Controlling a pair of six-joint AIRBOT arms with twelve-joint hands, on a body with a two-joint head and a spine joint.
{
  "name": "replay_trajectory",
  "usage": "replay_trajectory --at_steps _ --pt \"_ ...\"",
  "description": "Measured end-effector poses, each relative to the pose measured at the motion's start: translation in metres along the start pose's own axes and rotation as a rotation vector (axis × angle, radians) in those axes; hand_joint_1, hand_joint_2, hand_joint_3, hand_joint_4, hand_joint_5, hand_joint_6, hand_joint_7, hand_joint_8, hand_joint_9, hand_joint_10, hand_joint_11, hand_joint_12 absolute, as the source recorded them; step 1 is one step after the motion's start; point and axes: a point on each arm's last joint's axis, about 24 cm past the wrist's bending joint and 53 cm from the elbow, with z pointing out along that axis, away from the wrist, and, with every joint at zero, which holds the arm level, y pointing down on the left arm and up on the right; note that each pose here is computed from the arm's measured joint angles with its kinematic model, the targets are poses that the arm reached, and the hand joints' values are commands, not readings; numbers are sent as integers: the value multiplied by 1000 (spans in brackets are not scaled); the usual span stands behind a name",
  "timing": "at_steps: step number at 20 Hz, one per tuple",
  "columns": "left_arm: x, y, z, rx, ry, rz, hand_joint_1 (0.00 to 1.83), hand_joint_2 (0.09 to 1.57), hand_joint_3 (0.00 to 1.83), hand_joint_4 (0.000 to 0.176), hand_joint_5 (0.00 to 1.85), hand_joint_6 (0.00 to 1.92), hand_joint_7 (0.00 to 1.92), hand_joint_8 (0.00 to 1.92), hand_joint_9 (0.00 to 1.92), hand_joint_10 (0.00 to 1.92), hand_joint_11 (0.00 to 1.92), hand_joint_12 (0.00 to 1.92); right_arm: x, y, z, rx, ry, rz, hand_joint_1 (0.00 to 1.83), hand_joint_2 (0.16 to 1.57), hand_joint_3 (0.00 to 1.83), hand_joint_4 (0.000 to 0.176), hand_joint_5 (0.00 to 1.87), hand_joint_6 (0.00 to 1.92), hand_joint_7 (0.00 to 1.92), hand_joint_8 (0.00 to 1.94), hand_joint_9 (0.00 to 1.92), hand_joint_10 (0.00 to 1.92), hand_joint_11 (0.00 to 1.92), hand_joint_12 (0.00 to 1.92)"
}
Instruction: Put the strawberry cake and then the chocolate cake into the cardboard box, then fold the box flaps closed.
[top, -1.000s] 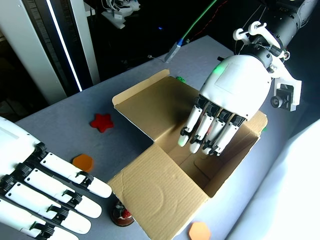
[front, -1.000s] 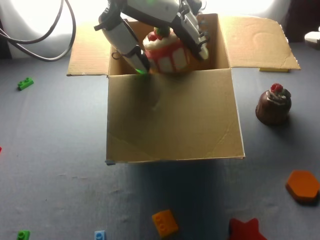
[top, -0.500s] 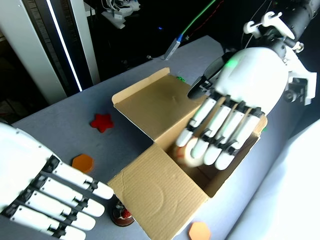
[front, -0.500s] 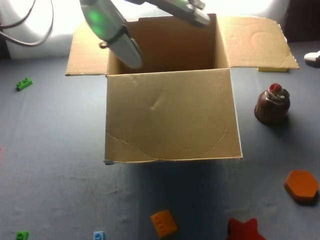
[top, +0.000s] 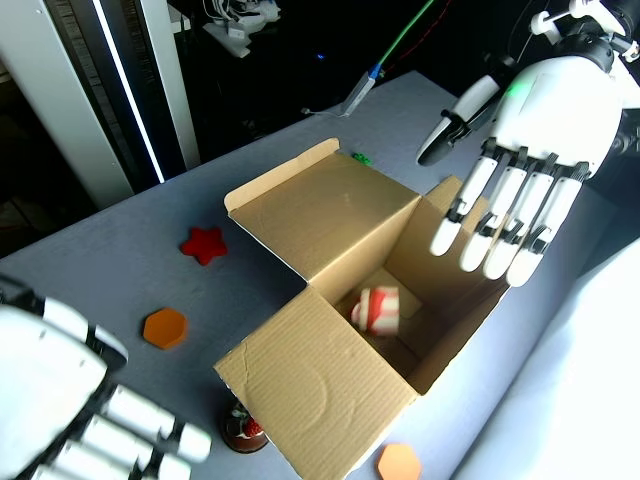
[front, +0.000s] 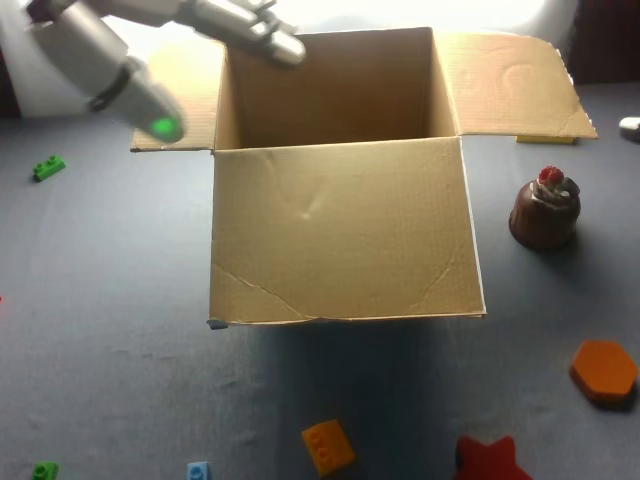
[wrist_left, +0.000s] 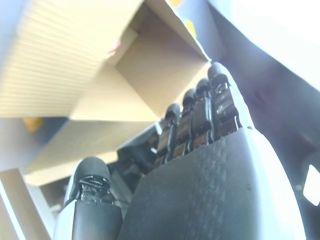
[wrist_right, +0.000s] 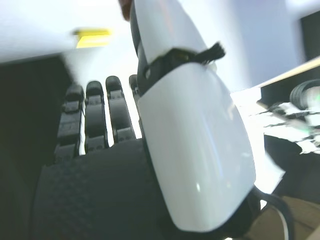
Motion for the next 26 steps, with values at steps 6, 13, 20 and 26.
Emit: replay_trajectory --at_steps 6,13,20,26 --pt "44 29 -49 -92 35 -75 0 1178 2 46 38 2 40 2 34 2 0 262 19 14 34 -20 33 103 1048 1101 8 40 0 0 0 0 0 0 0 0" --pt "64 33 -77 -122 29 -125 2 1192 2 40 38 1 49 2 42 3 0 319 33 27 74 -35 4 122 1141 1065 0 32 0 0 0 0 0 0 0 0" --pt "111 14 -86 -116 114 -156 3 1179 0 45 39 1 55 0 71 6 0 395 46 20 90 -16 2 113 1103 1092 4 32 0 0 0 0 0 0 0 0" --pt "119 15 -90 -133 51 -268 29 1179 1 49 37 2 48 2 66 2 0 371 48 20 90 -16 7 116 1094 1091 3 32 0 0 5 2 11 5 0 0"
